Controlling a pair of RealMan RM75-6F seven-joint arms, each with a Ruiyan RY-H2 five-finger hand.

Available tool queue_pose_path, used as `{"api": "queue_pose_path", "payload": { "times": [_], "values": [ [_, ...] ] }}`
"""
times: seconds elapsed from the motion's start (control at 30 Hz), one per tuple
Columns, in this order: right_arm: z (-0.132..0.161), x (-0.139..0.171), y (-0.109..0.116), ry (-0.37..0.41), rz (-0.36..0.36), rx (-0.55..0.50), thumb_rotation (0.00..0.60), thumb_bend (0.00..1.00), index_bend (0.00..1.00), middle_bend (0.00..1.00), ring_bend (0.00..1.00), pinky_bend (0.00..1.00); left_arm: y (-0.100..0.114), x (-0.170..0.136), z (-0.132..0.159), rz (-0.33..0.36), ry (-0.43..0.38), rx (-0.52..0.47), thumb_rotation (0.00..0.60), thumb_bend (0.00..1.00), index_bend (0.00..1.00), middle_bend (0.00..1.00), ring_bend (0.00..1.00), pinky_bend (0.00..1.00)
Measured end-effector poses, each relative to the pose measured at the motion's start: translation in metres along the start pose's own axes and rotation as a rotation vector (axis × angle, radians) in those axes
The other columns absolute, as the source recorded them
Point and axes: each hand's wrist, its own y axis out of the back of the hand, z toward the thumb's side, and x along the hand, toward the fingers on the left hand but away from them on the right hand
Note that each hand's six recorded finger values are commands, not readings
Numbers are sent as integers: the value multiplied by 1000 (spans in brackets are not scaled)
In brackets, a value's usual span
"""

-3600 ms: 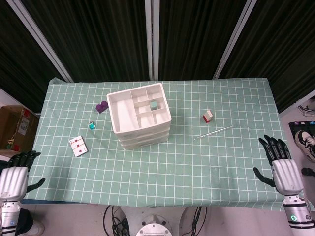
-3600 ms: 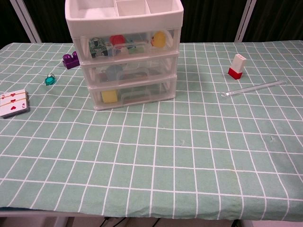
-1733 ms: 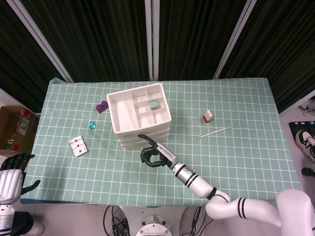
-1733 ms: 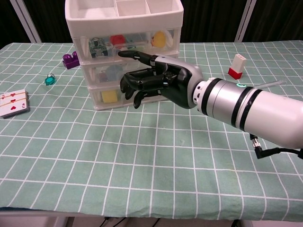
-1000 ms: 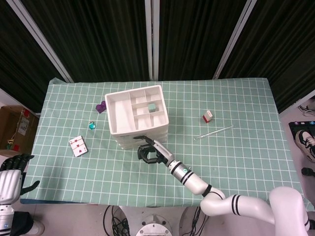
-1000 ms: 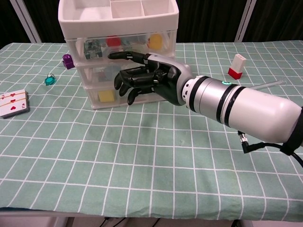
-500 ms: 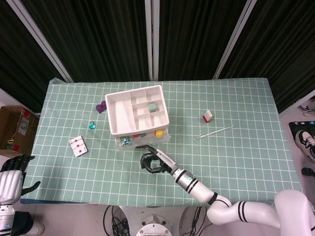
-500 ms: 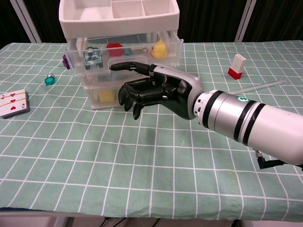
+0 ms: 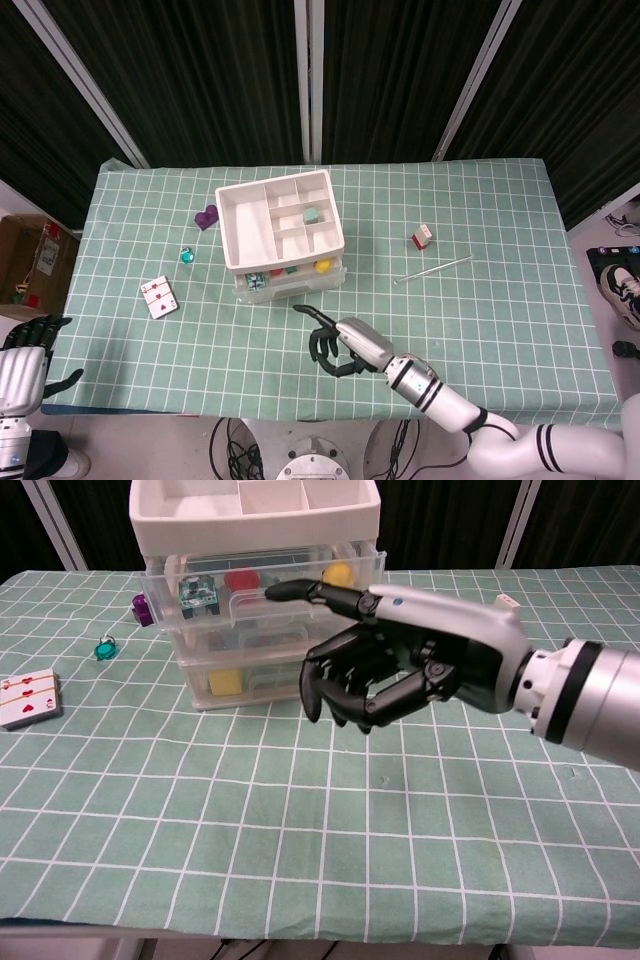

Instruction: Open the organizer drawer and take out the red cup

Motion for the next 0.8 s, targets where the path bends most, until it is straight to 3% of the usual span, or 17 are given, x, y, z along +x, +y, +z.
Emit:
{"api": "queue_pose_path", "payload": {
  "times": [0.13,0.3,0.63,0.8],
  "values": [
    [12,7,23,1,-61,112,600,490,0,535,588,634,1,0,2,2,-4,1,600,41,240,192,165,189],
    [10,3,44,-50,-106,156,600,490,0,535,591,645,0,1,2,-2,-3,2,600,42,240,192,165,189],
    [-14,-20,61,-195,-85,191,600,489,2,542,602,655,-1,2,1,-11,0,3,600,41,240,192,165,189],
    [-18,-28,65,-224,-77,206,600,489,148,573,630,666,-1,2,0,-15,4,1,600,41,240,192,165,189]
  ]
}}
